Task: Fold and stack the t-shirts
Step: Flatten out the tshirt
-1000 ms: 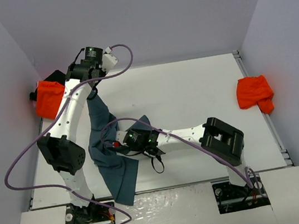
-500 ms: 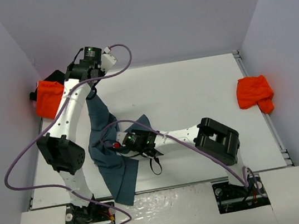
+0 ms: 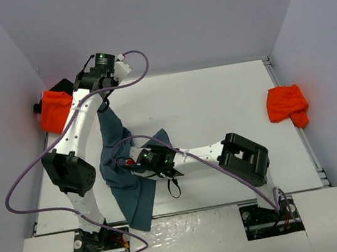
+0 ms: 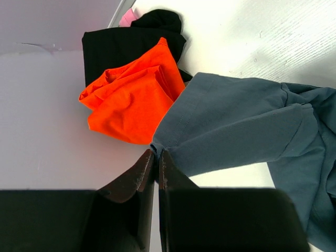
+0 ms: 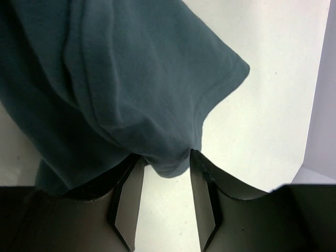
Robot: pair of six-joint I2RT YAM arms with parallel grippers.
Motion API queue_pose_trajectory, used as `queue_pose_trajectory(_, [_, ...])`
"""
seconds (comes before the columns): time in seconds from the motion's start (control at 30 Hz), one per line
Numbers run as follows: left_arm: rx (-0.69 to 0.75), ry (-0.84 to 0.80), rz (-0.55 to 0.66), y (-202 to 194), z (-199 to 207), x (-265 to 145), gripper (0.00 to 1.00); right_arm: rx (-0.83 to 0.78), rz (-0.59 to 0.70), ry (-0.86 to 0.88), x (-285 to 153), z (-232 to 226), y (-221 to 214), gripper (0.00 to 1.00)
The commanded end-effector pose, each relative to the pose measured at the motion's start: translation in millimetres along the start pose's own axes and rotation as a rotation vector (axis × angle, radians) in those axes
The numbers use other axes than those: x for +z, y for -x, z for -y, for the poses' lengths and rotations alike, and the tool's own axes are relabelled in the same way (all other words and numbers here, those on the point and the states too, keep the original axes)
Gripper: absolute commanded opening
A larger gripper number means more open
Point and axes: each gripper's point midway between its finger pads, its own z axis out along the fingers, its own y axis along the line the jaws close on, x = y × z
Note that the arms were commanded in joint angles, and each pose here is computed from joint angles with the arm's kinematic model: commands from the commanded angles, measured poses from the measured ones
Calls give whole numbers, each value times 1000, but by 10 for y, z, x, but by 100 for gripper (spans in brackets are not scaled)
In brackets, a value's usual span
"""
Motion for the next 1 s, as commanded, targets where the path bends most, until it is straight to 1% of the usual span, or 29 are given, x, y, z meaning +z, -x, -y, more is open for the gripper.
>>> queue_pose_trajectory(0.0, [-60, 80, 65, 54, -267, -242, 0, 11, 19, -40, -8, 33, 80, 38])
queue_pose_trajectory(0.2, [-61, 81, 67, 60, -270, -242, 0, -13, -7, -42, 65, -47, 21, 37])
queue_pose_trajectory(0.3, [-61, 81, 65, 48, -271, -244, 0, -8, 4, -42, 62, -43, 41, 36])
queue_pose_trajectory(0.37, [-63, 83, 70, 42, -271, -244, 0, -20, -9, -76, 76, 0, 14, 9])
queue_pose_trajectory(0.43, [-61, 82, 67, 31, -262, -231, 0, -26, -17, -85, 86, 3, -8, 0])
queue_pose_trajectory(0.7, [-83, 118, 93, 42, -373, -355, 0, -10, -2, -132, -3, 151, 19, 0])
queue_pose_trajectory(0.97, [-117, 174, 127, 24, -516, -562, 0, 26, 26, -245, -209, 569, 70, 0])
